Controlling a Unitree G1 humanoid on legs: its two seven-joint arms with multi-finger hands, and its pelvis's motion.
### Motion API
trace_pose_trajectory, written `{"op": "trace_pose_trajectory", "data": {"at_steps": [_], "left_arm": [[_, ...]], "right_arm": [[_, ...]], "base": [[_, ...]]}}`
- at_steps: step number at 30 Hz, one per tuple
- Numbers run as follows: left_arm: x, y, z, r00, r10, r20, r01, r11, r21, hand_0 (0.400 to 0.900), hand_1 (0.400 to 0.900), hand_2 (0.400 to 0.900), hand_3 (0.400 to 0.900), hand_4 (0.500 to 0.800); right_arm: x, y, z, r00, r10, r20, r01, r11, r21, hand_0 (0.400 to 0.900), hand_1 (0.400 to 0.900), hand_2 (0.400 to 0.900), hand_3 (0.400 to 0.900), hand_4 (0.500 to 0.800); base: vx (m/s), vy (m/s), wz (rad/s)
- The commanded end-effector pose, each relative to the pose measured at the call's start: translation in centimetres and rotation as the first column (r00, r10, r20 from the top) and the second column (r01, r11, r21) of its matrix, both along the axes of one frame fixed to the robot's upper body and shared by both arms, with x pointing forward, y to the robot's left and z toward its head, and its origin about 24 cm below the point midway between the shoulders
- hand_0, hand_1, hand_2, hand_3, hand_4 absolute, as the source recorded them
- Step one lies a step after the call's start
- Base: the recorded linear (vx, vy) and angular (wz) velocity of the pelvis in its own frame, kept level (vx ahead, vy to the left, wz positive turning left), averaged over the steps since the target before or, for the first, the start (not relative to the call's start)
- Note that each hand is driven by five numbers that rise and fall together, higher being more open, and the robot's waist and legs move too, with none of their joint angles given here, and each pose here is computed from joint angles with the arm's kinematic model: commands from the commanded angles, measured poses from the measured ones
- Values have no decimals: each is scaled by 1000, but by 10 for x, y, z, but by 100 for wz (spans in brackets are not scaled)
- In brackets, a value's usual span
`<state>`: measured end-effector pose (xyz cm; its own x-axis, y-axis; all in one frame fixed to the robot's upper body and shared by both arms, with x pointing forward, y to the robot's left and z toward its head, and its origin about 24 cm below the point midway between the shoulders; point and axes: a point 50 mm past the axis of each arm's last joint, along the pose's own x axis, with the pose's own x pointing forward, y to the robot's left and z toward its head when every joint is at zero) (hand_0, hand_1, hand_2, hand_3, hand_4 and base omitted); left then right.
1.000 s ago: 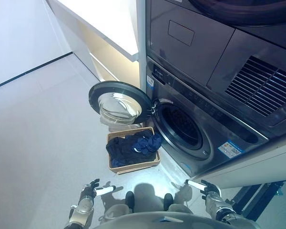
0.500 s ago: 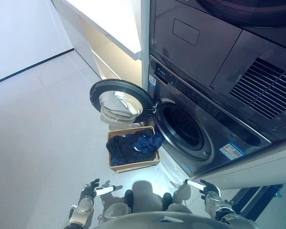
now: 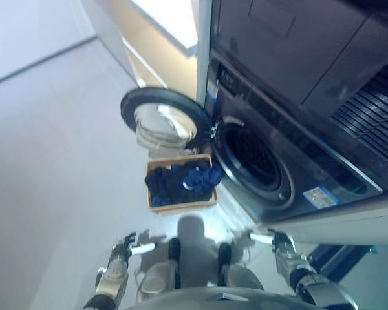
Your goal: Put the clothes in the basket into the washing machine.
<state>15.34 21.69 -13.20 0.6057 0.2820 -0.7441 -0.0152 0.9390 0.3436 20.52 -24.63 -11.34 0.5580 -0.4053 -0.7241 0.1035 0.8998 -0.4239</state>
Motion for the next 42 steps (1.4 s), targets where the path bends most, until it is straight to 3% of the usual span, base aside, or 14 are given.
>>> {"op": "trace_pose_trajectory", "data": {"at_steps": [1, 5, 6, 9, 10, 12, 14, 15, 16, 18, 21, 25, 33, 42], "left_arm": [[20, 15, 19, 990, 26, 139, -34, 998, 51, 900, 900, 900, 900, 800], [27, 6, 28, 976, -18, 216, 10, 999, 36, 900, 900, 900, 900, 800], [27, 6, 28, 976, -18, 216, 10, 999, 36, 900, 900, 900, 900, 800], [36, -9, 37, 957, -75, 279, 73, 997, 17, 900, 900, 900, 900, 800], [36, -9, 37, 957, -74, 280, 72, 997, 17, 900, 900, 900, 900, 800], [41, -17, 41, 945, -97, 311, 97, 995, 15, 900, 900, 900, 900, 800], [49, -24, 47, 930, -114, 348, 121, 993, 2, 900, 900, 900, 900, 800], [57, -30, 53, 914, -132, 383, 145, 989, -4, 900, 900, 900, 900, 800], [57, -30, 53, 914, -132, 383, 144, 989, -4, 900, 900, 900, 900, 800], [62, -37, 58, 900, -149, 410, 170, 985, -16, 900, 900, 900, 900, 800], [70, -47, 69, 869, -180, 461, 217, 976, -29, 900, 900, 900, 900, 800], [75, -58, 79, 837, -211, 505, 267, 963, -39, 900, 900, 900, 900, 800], [77, -60, 93, 802, -194, 565, 267, 963, -48, 900, 900, 900, 900, 800], [83, -67, 99, 786, -201, 585, 279, 959, -45, 900, 900, 900, 900, 800]], "right_arm": [[86, 4, 70, 927, 296, 228, -226, 930, -289, 900, 900, 900, 900, 800], [135, 7, 130, 814, 531, 236, -319, 748, -582, 900, 900, 900, 900, 800], [135, 7, 130, 814, 531, 236, -319, 748, -582, 900, 900, 900, 900, 800], [166, -1, 190, 734, 669, 117, -282, 457, -844, 900, 900, 900, 900, 800], [167, -1, 191, 733, 670, 118, -281, 456, -844, 900, 900, 900, 900, 800], [176, -5, 215, 705, 709, -8, -263, 251, -932, 900, 900, 900, 900, 800], [180, -16, 236, 712, 694, -108, -234, 89, -968, 900, 900, 900, 900, 800], [184, -26, 257, 731, 647, -217, -215, -84, -973, 900, 900, 900, 900, 800], [184, -26, 257, 731, 647, -217, -215, -84, -973, 900, 900, 900, 900, 800], [184, -39, 272, 746, 576, -333, -236, -240, -942, 900, 900, 900, 900, 800], [183, -53, 293, 778, 481, -404, -245, -359, -901, 900, 900, 900, 900, 800], [180, -69, 323, 833, 397, -386, -206, -425, -881, 900, 900, 900, 900, 800], [172, -84, 381, 897, 329, -295, -99, -501, -860, 900, 900, 900, 900, 800], [175, -67, 414, 908, 370, -198, 46, -556, -830, 900, 900, 900, 900, 800]], "base": [[-67, 5, 15], [-84, 16, 16], [-80, 28, 9], [-79, 24, 17], [-47, 13, 16], [-58, 19, 18], [-73, 8, 31], [-61, -6, 29], [-63, -6, 29], [-45, -5, 19], [-26, 1, 16], [-13, 22, 12], [14, 47, 13], [9, 25, 1]]}}
